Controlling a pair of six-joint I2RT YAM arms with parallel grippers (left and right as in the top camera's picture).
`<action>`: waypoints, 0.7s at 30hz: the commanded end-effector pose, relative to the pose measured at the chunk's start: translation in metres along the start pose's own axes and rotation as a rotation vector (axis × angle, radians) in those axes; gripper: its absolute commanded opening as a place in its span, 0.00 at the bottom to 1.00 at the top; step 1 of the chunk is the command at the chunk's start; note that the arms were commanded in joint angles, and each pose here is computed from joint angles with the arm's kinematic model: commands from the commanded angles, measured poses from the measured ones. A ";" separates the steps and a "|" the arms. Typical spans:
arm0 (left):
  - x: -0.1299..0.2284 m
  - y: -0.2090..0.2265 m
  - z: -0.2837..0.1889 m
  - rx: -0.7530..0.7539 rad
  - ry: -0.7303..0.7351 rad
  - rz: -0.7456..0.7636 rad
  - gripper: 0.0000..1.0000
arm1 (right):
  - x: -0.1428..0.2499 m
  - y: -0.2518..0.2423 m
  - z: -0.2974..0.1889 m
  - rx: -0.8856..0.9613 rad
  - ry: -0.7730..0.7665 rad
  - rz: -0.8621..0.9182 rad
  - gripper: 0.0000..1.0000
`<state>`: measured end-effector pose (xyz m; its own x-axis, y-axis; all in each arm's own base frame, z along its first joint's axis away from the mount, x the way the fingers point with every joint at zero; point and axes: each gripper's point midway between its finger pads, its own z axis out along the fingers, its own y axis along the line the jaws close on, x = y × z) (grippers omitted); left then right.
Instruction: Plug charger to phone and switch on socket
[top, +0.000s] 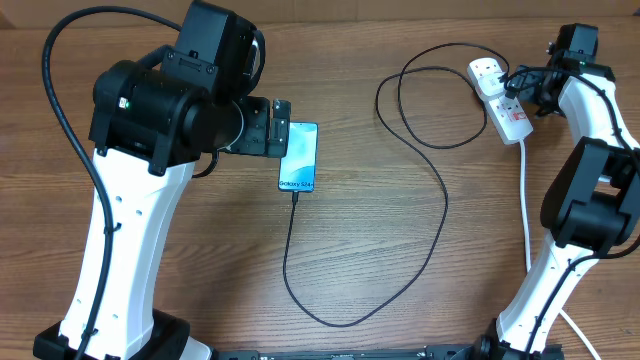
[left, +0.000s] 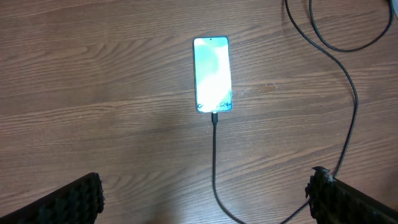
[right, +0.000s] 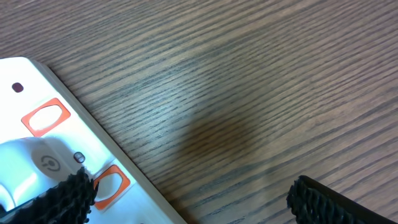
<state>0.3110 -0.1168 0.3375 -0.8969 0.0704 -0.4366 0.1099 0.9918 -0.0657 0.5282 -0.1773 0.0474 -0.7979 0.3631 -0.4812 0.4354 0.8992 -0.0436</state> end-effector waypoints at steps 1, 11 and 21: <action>0.000 0.003 0.002 -0.021 0.001 -0.012 1.00 | 0.000 0.001 0.007 -0.009 0.006 0.014 1.00; 0.000 0.003 0.002 -0.021 0.001 -0.012 1.00 | 0.004 0.001 0.009 -0.007 0.020 0.012 1.00; 0.000 0.003 0.002 -0.021 0.001 -0.012 1.00 | 0.004 0.006 0.009 -0.039 0.022 0.013 1.00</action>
<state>0.3110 -0.1168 0.3375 -0.8969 0.0704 -0.4366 0.1099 0.9918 -0.0657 0.5255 -0.1748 0.0393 -0.8062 0.3751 -0.4575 0.4313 0.9020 -0.0204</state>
